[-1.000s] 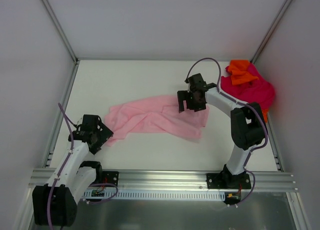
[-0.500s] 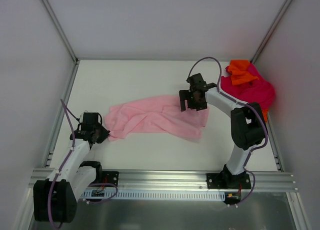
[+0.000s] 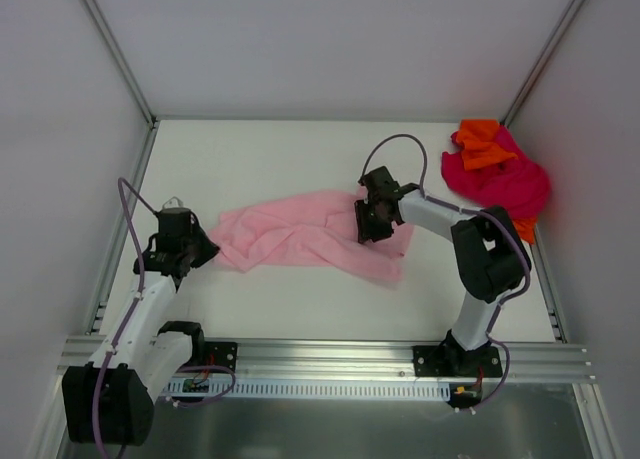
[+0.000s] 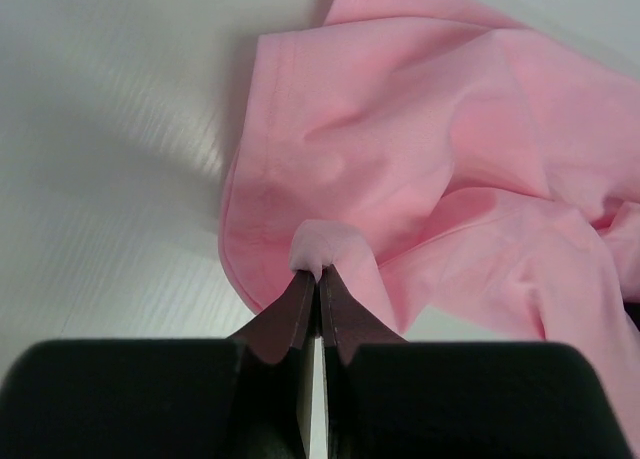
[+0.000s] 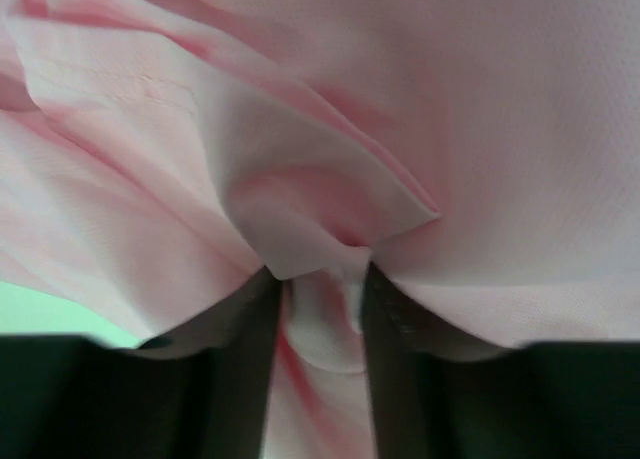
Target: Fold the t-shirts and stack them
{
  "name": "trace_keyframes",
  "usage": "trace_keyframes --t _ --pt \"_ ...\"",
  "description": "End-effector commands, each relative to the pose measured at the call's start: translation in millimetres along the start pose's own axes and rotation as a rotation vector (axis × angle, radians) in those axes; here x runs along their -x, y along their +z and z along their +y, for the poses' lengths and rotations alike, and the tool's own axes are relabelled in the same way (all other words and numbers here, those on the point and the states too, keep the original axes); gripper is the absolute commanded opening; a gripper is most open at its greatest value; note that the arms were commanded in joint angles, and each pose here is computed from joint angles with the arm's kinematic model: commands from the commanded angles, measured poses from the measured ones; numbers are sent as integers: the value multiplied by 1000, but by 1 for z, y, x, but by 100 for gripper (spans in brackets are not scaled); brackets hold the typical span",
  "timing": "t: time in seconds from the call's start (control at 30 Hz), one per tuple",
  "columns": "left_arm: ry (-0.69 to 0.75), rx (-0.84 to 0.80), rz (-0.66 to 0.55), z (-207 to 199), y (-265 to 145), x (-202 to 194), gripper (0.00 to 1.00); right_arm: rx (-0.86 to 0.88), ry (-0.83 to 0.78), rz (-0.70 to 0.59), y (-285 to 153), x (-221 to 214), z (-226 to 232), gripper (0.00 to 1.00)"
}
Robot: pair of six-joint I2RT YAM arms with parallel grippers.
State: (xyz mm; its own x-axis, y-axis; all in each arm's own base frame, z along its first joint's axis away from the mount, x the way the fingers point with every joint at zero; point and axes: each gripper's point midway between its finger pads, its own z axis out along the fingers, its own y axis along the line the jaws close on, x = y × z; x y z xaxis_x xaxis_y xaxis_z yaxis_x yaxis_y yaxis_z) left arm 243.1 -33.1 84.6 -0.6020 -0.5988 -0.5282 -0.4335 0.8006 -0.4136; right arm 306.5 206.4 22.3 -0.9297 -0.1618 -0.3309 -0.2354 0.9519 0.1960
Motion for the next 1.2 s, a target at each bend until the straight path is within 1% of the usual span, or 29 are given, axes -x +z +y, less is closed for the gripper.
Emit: trace_keyframes --t 0.0,0.03,0.1,0.13,0.17,0.27,0.3,0.37,0.4,0.43,0.5,0.53,0.57,0.6,0.63,0.67,0.7,0.73,0.77,0.8,0.83,0.87,0.9,0.93,1.0,1.07,1.1,1.17 --pt "40 -47 -14 -13 -5 13 0 -10 6 -23 -1 1 4 36" --pt "43 -45 -14 -13 -6 13 0 -6 -1 -51 -9 8 7 18" --pt "57 -48 -25 -15 -9 17 0 -35 -19 -69 -24 16 4 1" --pt "63 -48 -26 -15 -10 18 0 -40 -33 -90 -34 22 6 1" --pt "71 -56 -33 -19 -13 23 0 -62 -48 -155 -58 39 7 1" --pt "123 -101 -42 -32 -20 33 0 -89 -111 -274 -104 66 9 1" --pt "153 -113 -48 -36 -22 37 0 -81 -144 -364 -135 85 14 4" --pt "228 -170 -68 -51 -29 50 0 -76 -195 -466 -164 104 19 8" --pt "248 -185 -76 -56 -31 55 0 -67 -268 -532 -185 112 22 12" --pt "300 -216 -98 -66 -35 64 0 -27 -307 -592 -194 120 31 12" --pt "350 -282 -115 -82 -40 72 0 16 -345 -631 -200 113 35 13" --pt "371 -298 -120 -88 -41 77 0 98 -361 -642 -200 108 49 13" --pt "395 -308 -125 -90 -40 80 0 135 -352 -628 -194 100 52 14" --pt "404 -320 -133 -94 -41 83 0 161 -334 -573 -175 79 50 15" --pt "412 -317 -131 -94 -38 83 0 221 -284 -546 -165 67 57 17" --pt "419 -320 -128 -94 -36 83 0 242 -260 -508 -153 53 58 26" --pt "421 -318 -108 -93 -31 80 1 246 -241 -443 -128 24 54 31" --pt "425 -316 -91 -92 -29 77 1 253 -201 -401 -115 7 53 41" --pt "428 -327 -65 -93 -27 72 1 258 -200 -356 -104 -12 55 49" --pt "428 -322 -36 -90 -24 67 1 251 -187 -283 -89 -38 48 63" --pt "423 -318 -20 -88 -22 64 1 252 -191 -253 -85 -50 46 74" --pt "419 -315 -14 -87 -21 62 1 251 -161 -234 -85 -57 46 90" --pt "417 -314 -2 -85 -20 58 0 241 -157 -227 -86 -63 43 97" --pt "410 -312 5 -83 -20 55 0 194 -136 -269 -93 -59 34 100" --pt "402 -316 8 -81 -22 51 0 102 -109 -340 -110 -41 20 100" --pt "403 -325 1 -81 -24 49 0 41 -102 -375 -123 -24 9 100" --pt "403 -324 -1 -79 -24 47 1 13 -106 -371 -127 -20 4 100" --pt "404 -320 -7 -78 -24 47 1 2 -88 -409 -140 8 5 100"
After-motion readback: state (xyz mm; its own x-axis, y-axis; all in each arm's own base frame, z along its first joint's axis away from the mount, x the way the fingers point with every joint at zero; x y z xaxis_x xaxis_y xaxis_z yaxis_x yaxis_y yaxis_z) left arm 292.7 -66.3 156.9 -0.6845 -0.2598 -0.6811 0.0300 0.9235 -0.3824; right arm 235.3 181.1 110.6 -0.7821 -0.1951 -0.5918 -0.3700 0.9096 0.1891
